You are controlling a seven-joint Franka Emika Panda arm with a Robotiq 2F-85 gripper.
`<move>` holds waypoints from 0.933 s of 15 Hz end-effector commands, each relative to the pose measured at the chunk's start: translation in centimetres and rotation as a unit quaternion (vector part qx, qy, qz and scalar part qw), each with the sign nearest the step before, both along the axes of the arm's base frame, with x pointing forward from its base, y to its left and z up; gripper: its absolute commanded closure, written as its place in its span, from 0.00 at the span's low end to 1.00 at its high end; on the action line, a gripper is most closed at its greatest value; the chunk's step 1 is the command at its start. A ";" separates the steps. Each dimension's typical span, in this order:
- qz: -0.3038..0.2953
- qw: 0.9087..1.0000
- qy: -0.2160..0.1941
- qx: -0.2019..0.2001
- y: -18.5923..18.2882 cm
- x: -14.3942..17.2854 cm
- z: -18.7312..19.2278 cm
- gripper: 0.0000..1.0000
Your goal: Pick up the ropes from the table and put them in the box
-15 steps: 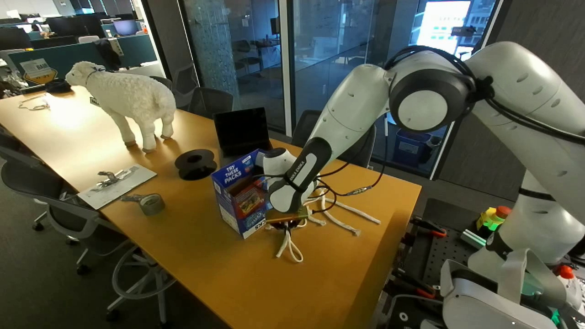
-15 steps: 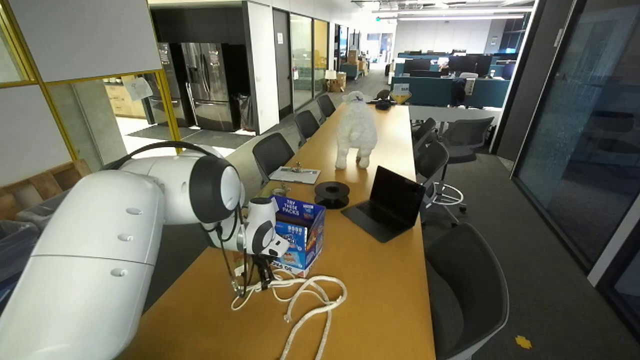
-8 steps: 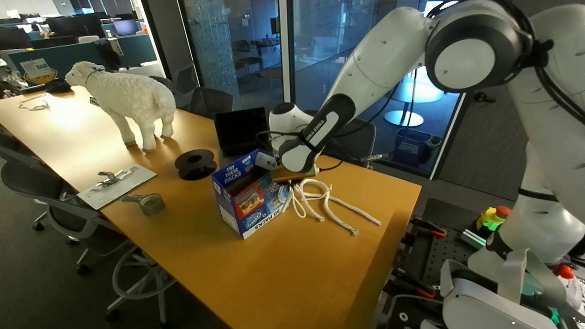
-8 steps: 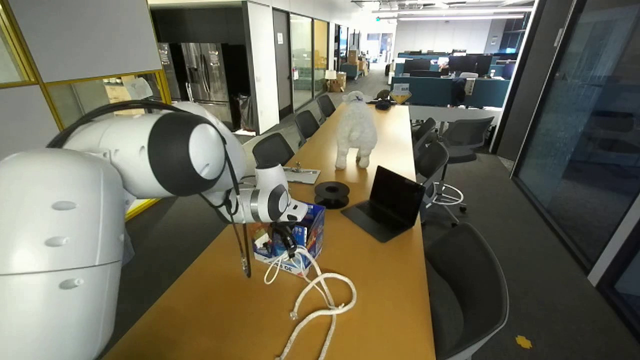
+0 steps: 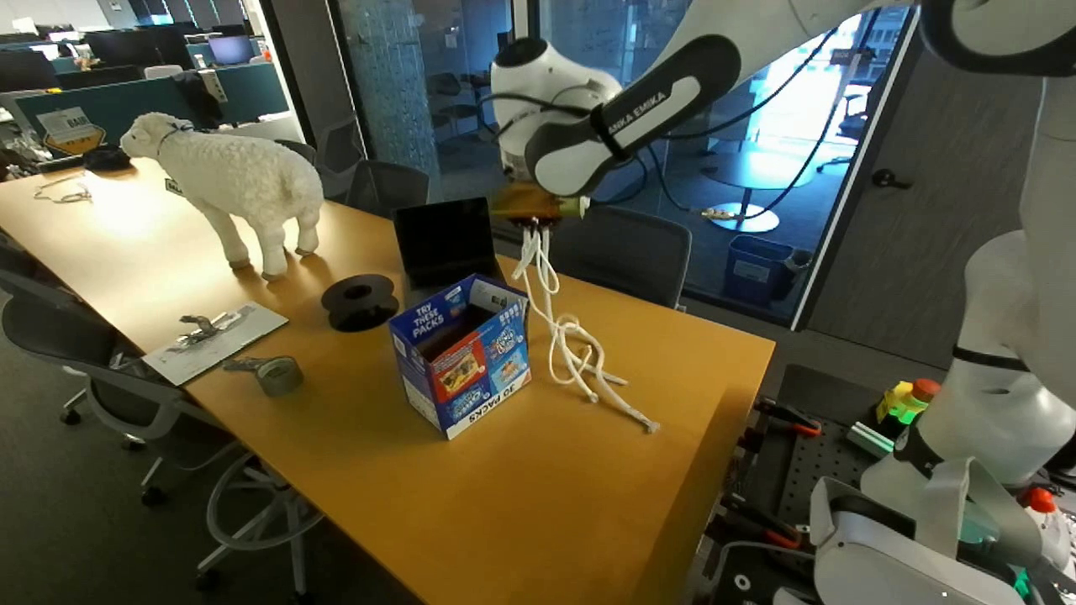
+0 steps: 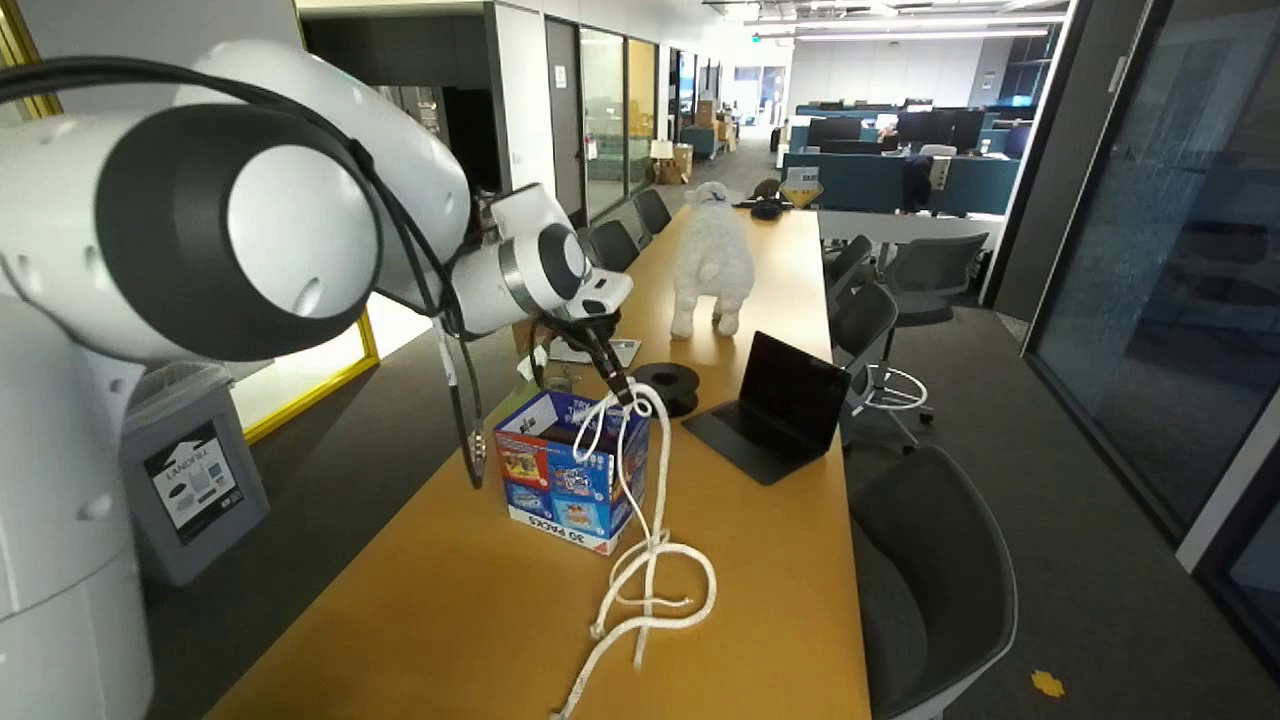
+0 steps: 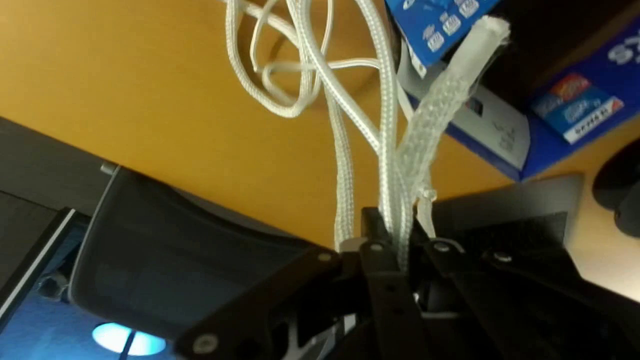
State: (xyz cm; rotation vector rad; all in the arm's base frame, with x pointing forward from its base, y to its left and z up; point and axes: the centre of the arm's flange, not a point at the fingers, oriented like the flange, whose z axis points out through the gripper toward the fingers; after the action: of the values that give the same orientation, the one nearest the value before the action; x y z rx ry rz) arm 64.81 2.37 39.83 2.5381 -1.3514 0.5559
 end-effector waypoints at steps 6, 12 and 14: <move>-0.104 0.987 -0.117 0.038 2.8 -0.1 23.8 0.97; -0.149 0.969 -0.186 0.069 5.5 0.3 35.5 0.97; -0.156 0.964 -0.201 0.081 6.3 0.0 36.8 0.97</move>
State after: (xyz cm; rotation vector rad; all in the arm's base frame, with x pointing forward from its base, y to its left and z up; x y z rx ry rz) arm 61.80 7.07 72.53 2.3780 -1.8816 0.9180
